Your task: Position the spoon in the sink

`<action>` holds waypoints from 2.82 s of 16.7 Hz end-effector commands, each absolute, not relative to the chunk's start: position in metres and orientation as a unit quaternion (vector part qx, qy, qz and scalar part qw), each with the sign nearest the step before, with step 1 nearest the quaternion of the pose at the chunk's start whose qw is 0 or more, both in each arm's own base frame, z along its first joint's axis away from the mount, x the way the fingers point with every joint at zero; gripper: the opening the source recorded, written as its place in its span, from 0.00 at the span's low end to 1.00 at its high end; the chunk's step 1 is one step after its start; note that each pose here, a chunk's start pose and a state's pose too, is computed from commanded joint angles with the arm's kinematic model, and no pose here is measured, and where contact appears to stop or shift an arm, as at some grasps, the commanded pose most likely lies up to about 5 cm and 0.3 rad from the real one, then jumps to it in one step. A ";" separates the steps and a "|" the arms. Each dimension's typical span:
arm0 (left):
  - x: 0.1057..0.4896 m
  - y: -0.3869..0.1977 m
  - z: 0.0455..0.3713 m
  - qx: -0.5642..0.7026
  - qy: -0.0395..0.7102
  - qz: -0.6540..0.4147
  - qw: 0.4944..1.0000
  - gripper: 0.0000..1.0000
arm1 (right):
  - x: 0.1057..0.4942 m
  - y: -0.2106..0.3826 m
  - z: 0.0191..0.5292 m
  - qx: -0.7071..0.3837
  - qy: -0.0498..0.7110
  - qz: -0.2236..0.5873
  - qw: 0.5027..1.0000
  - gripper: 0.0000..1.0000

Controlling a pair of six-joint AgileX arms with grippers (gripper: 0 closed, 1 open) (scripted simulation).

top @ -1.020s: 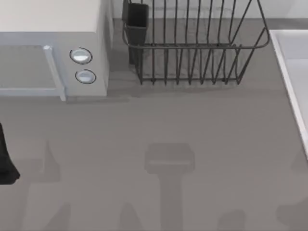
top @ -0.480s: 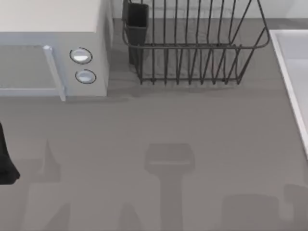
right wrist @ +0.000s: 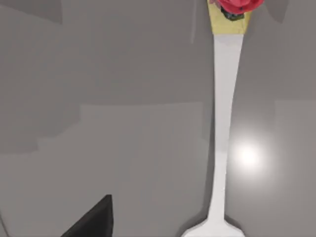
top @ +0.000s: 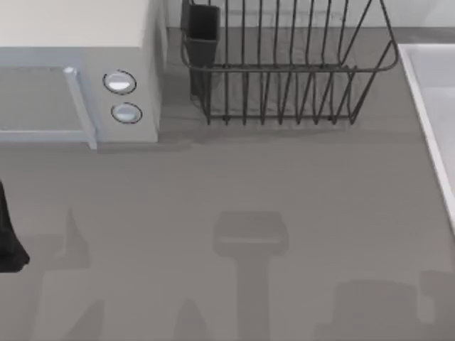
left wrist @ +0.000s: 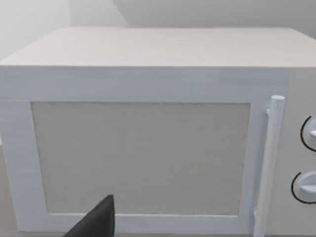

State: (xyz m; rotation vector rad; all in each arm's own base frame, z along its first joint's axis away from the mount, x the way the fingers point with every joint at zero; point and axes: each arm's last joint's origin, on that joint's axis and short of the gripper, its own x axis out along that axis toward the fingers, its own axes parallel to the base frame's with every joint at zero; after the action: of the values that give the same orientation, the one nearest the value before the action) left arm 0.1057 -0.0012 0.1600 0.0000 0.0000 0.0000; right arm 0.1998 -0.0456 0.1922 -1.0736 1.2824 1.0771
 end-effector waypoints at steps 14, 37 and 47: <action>0.106 -0.001 0.160 0.000 0.000 0.000 1.000 1.00 | 0.200 -0.046 0.093 -0.451 0.542 0.454 0.545 1.00; 0.106 -0.001 0.160 0.000 0.000 0.000 1.000 1.00 | 0.200 -0.046 0.093 -0.451 0.542 0.454 0.545 0.00; 0.106 -0.001 0.160 0.000 0.000 0.000 1.000 1.00 | 0.204 -0.047 0.182 -0.436 0.561 0.449 0.541 0.00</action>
State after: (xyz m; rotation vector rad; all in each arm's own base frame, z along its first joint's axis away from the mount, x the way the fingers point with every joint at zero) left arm 0.1057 -0.0012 0.1600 0.0000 0.0000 0.0000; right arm 0.2043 -0.0469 0.1819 -1.0370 1.3333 1.0674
